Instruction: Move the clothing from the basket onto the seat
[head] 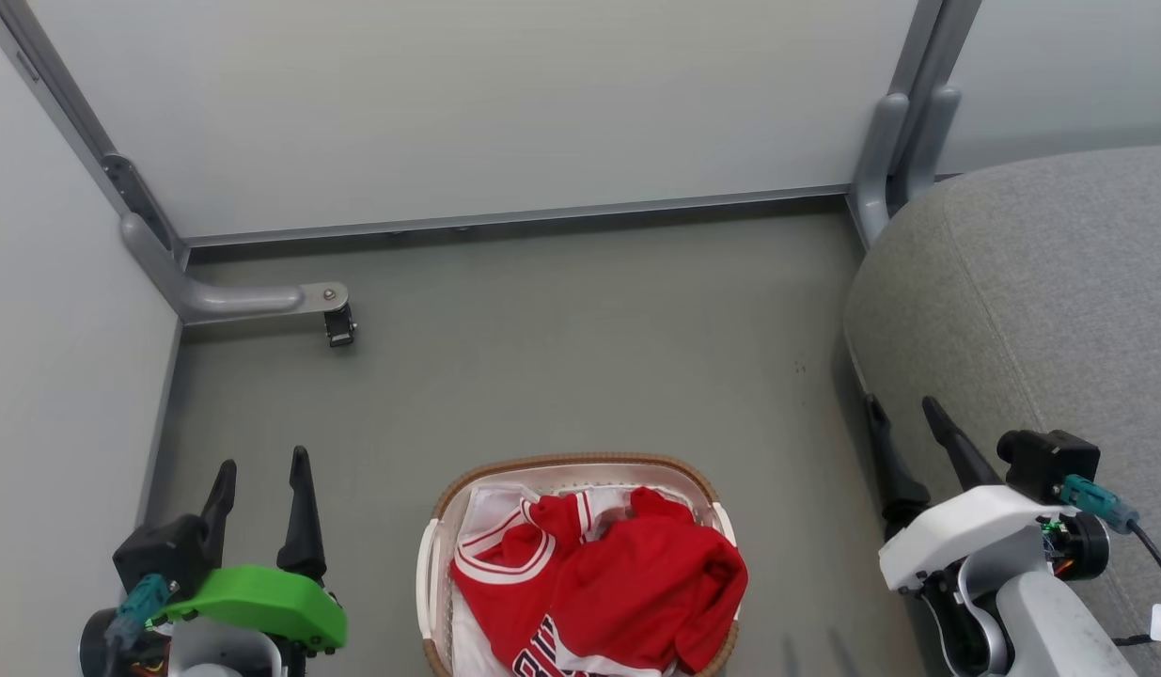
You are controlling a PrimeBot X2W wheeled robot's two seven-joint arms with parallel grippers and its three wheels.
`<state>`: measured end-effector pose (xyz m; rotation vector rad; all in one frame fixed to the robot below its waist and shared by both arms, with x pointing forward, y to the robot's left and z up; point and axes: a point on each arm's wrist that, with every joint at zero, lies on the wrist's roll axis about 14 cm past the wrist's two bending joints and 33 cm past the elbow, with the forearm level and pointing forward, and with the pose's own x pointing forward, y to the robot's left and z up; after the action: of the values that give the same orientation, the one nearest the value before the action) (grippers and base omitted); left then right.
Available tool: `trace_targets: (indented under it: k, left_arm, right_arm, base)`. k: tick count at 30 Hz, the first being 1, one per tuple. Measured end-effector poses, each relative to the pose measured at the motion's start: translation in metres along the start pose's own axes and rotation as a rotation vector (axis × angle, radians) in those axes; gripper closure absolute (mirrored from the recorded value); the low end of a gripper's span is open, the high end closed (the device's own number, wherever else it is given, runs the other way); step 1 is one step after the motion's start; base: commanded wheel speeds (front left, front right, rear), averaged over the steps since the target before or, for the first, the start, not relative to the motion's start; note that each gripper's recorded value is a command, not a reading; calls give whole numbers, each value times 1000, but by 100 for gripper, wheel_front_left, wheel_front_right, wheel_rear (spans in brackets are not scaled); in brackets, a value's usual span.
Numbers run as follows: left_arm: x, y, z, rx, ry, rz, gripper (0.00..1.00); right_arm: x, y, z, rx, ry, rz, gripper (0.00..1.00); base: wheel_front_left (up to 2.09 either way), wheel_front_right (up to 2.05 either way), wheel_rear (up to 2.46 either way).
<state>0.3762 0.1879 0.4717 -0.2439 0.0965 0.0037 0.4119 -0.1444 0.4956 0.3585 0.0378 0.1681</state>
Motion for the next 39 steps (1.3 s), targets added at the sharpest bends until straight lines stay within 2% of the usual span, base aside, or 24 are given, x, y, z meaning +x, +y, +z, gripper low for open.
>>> trace_targets:
  k: [23, 39]
  left_arm:
    - [-15, 3, -6, 152, -23, 12, 0]
    - [-15, -3, -11, 255, -27, -22, 0]
  right_arm:
    - [-5, 0, -11, -160, 8, 0, 0]
    - [-6, 4, -20, -268, 24, 30, 0]
  base:
    - [0, 0, 0]
    - [0, 0, 0]
